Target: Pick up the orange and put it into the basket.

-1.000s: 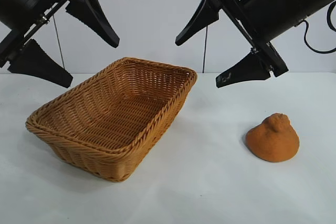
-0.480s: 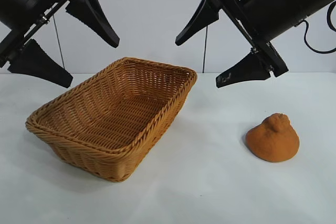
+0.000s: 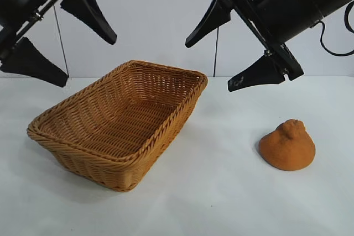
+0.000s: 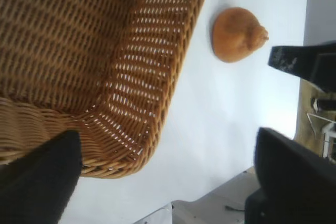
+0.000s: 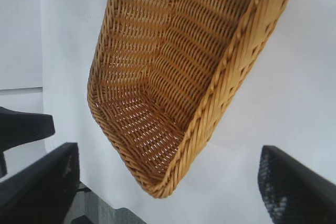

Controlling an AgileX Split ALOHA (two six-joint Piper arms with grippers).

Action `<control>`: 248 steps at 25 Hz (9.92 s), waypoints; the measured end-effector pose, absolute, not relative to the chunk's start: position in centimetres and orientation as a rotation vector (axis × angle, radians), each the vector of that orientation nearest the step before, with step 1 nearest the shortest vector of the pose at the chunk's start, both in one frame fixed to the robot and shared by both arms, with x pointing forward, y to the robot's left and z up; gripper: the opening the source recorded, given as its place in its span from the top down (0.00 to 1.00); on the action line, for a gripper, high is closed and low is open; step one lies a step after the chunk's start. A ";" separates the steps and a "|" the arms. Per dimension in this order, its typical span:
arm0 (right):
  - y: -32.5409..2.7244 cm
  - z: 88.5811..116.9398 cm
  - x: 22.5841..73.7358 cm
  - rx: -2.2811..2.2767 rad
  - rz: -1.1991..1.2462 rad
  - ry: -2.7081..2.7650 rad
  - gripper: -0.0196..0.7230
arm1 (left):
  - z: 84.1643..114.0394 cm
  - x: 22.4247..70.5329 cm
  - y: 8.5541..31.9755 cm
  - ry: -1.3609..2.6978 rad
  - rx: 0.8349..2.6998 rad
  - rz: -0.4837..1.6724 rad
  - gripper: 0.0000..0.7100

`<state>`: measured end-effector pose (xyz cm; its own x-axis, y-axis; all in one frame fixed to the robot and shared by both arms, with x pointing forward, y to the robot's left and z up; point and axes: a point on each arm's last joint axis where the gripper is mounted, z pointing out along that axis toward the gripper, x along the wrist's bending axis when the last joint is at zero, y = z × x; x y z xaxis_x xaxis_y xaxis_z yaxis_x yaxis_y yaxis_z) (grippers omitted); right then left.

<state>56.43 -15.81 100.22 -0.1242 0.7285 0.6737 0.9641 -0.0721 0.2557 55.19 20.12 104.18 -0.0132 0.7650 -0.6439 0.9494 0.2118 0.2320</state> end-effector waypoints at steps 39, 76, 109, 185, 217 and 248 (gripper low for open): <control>-15.9 100.2 56.6 -1.845 -1.018 -1.869 0.12 | 98.6 50.1 16.8 2.567 0.984 -0.175 0.11; -15.9 100.2 56.6 -1.854 -1.025 -1.868 0.12 | 92.4 55.4 16.3 2.667 0.974 -0.179 0.88; -15.8 100.2 56.3 -1.826 -0.996 -1.865 0.12 | 95.2 65.3 19.4 2.129 1.942 -0.267 0.88; -15.7 100.2 56.2 -1.817 -0.988 -1.865 0.12 | 109.0 41.8 29.7 2.065 2.021 0.302 0.11; -16.5 102.4 56.8 -1.807 -0.804 -2.074 0.12 | 105.2 25.2 29.8 1.629 1.604 0.801 0.11; -24.8 93.9 61.0 -2.170 -0.294 -2.050 0.12 | 105.3 23.3 29.9 1.542 1.522 0.881 0.11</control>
<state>61.01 -24.76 93.87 0.0513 0.9700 0.2375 0.9977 -0.0604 0.0310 23.28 29.89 105.25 0.0226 0.9980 -0.0583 0.4564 0.0416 0.8888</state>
